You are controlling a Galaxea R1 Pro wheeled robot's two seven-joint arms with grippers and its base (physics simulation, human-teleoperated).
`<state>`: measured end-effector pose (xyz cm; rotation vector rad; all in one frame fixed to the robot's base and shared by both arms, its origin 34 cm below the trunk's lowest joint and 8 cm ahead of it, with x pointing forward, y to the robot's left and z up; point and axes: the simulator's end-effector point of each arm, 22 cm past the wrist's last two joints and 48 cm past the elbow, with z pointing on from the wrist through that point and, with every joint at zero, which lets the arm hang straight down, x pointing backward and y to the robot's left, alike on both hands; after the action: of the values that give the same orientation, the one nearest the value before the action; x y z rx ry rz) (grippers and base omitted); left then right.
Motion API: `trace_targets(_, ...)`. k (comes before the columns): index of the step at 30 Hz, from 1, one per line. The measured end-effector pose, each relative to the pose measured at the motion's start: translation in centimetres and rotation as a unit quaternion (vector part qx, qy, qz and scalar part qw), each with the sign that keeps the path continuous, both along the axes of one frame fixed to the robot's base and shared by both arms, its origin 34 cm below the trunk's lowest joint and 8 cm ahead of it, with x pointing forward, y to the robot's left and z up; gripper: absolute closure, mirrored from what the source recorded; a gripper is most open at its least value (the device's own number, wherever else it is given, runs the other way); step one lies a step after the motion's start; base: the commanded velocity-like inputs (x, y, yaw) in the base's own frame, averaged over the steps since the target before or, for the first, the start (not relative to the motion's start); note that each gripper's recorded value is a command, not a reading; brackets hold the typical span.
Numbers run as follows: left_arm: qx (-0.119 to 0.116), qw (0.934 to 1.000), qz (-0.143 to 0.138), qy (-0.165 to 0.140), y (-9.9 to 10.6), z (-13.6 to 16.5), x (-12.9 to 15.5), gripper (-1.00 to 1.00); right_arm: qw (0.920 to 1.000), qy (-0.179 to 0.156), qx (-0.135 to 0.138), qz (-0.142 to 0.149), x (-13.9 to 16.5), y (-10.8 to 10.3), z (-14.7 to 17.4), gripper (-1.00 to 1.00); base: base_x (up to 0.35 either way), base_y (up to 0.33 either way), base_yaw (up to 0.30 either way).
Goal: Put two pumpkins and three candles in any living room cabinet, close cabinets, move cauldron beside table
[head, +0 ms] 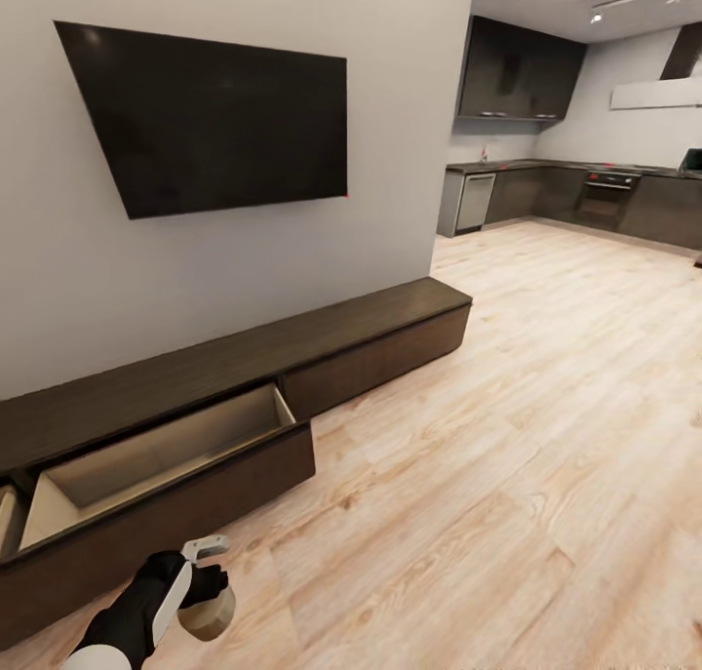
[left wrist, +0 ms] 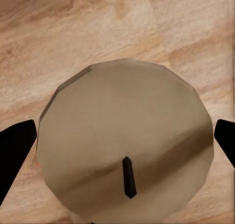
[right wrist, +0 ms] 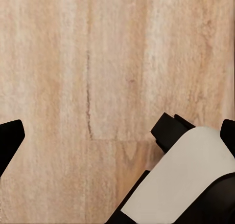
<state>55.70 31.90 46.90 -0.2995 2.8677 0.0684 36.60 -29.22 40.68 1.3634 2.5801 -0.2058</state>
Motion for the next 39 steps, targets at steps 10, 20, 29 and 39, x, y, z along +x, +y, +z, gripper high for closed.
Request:
trace_targets(10, 0.000, 1.0000, 0.000, -0.005, 0.0, 0.4, 0.2, 1.00, 1.0000, -0.005, 0.001, 0.000, 0.3, 0.1, 0.2, -1.00, 0.000, 0.000, -0.248)
trace_targets(20, 0.000, 1.0000, 0.000, -0.009, -0.1, 0.8, 0.5, 1.00, 1.0000, -0.009, 0.001, 0.000, 0.6, 0.1, 0.4, -1.00, 0.000, 0.000, -0.255)
trace_targets(29, -0.001, 0.9999, 0.000, -0.012, -0.2, 1.0, 0.7, 1.00, 0.9999, -0.013, 0.001, 0.000, 0.9, 0.1, 0.6, -1.00, 0.000, 0.000, -0.263)
trace_targets(39, -0.001, 0.9999, 0.000, -0.014, -0.1, 1.1, 0.7, 1.00, 0.9999, -0.016, 0.001, 0.002, 1.0, 0.1, 0.6, -1.00, 0.000, 0.000, -0.277)
